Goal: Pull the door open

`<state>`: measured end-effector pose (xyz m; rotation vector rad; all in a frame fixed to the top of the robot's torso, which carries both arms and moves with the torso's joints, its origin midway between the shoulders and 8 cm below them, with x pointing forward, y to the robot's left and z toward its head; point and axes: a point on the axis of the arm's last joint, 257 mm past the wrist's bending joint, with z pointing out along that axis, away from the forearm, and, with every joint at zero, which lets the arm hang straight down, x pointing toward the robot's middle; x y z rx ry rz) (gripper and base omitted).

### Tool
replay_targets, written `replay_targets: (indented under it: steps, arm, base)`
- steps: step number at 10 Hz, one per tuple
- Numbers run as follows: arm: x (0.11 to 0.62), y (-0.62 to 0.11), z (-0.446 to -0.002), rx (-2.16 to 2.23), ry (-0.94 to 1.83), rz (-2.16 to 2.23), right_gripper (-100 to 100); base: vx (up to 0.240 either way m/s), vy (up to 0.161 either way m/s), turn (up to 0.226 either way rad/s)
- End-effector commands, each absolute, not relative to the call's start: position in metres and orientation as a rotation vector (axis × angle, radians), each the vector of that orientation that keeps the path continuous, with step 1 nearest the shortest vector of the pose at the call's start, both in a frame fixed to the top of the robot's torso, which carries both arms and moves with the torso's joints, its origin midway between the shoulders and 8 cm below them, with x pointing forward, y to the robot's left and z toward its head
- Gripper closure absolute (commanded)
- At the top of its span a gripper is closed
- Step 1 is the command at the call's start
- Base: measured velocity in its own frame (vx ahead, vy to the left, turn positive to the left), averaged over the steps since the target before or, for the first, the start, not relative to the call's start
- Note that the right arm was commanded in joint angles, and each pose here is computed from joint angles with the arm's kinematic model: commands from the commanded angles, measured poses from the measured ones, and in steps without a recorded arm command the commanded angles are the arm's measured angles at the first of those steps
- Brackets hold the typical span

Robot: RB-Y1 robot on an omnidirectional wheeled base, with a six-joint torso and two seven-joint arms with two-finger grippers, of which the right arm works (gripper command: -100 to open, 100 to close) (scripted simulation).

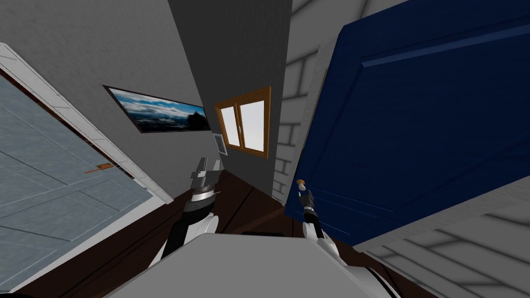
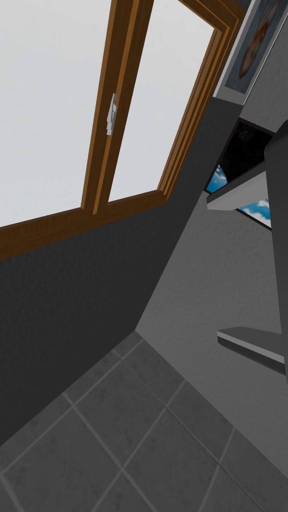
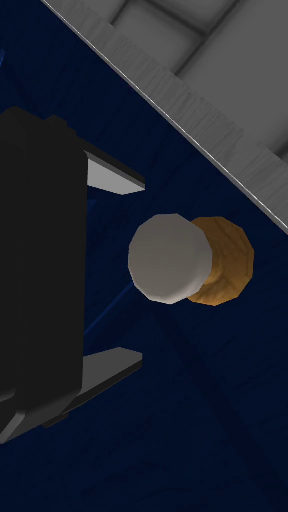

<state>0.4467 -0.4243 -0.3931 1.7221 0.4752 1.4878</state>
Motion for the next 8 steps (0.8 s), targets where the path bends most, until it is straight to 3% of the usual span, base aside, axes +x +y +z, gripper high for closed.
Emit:
replay_targets:
  steps: [1, 8]
  arm:
    - [0.449, -0.421, -0.393, 1.753, 0.413, 1.535, -100]
    - [0.455, -0.409, -0.392, 1.852, 0.196, 1.69, -100]
  base:
    - [-0.075, -0.012, 0.035]
    - [-0.06, -0.008, 0.023]
